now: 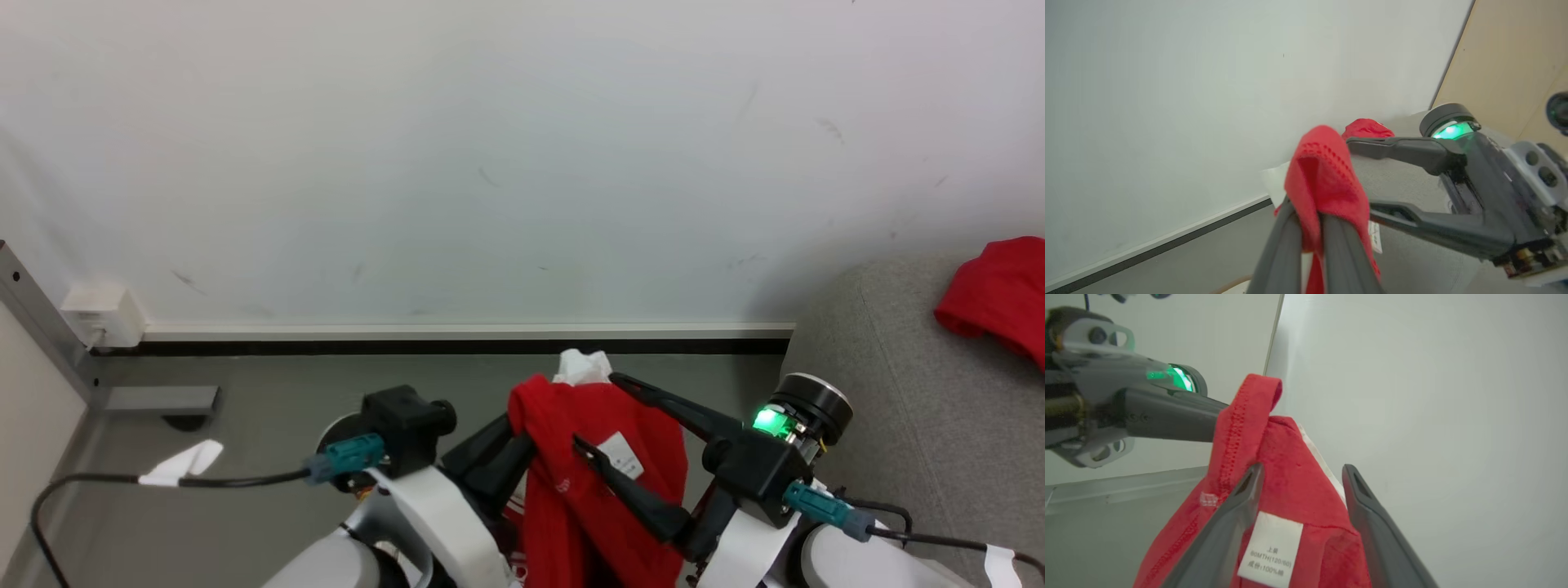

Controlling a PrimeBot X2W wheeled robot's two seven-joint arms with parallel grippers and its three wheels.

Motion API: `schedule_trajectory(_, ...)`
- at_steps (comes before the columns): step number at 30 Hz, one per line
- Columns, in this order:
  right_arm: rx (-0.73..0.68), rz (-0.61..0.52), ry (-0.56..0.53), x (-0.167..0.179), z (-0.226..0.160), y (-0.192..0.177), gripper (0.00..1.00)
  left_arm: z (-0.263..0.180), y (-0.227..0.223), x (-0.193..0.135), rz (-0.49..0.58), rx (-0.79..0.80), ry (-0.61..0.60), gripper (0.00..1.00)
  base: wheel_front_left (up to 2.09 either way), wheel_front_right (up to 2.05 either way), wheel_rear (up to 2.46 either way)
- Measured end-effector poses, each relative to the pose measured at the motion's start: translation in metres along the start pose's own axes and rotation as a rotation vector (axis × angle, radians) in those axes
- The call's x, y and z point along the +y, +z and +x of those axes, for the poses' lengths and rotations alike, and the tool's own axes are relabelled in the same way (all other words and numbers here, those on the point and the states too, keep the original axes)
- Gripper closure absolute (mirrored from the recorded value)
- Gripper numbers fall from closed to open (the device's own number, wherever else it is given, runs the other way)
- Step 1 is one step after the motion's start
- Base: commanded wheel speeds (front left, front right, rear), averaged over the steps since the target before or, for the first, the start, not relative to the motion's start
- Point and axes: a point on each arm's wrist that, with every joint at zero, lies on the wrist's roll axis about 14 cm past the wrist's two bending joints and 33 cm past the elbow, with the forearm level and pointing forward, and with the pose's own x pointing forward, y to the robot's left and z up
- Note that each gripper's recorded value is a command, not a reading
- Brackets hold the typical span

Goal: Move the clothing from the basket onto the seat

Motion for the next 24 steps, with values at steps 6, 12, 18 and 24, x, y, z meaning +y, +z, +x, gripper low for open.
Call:
schedule_trajectory(6, 0.105, -0.019, 0.076, 0.01, -0.004, -0.018, 0.0, 0.006, -0.002, -0.023, 0.03, 0.019, -0.096, 1.0, 0.0, 0.0, 0.0)
schedule_trajectory(12, 0.157, 0.008, 0.077, 0.005, -0.01, -0.03, 0.0, 0.008, 0.004, -0.042, 0.014, 0.009, -0.166, 1.0, 0.0, 0.0, 0.0)
schedule_trajectory(18, 0.176, 0.039, 0.072, 0.003, -0.011, -0.038, 0.0, 0.007, 0.007, -0.054, -0.011, 0.008, -0.212, 1.0, 0.0, 0.0, 0.0)
schedule_trajectory(24, 0.195, 0.082, 0.073, 0.005, -0.013, -0.045, 1.0, 0.008, 0.007, -0.054, -0.017, 0.008, -0.217, 1.0, 0.0, 0.0, 0.0)
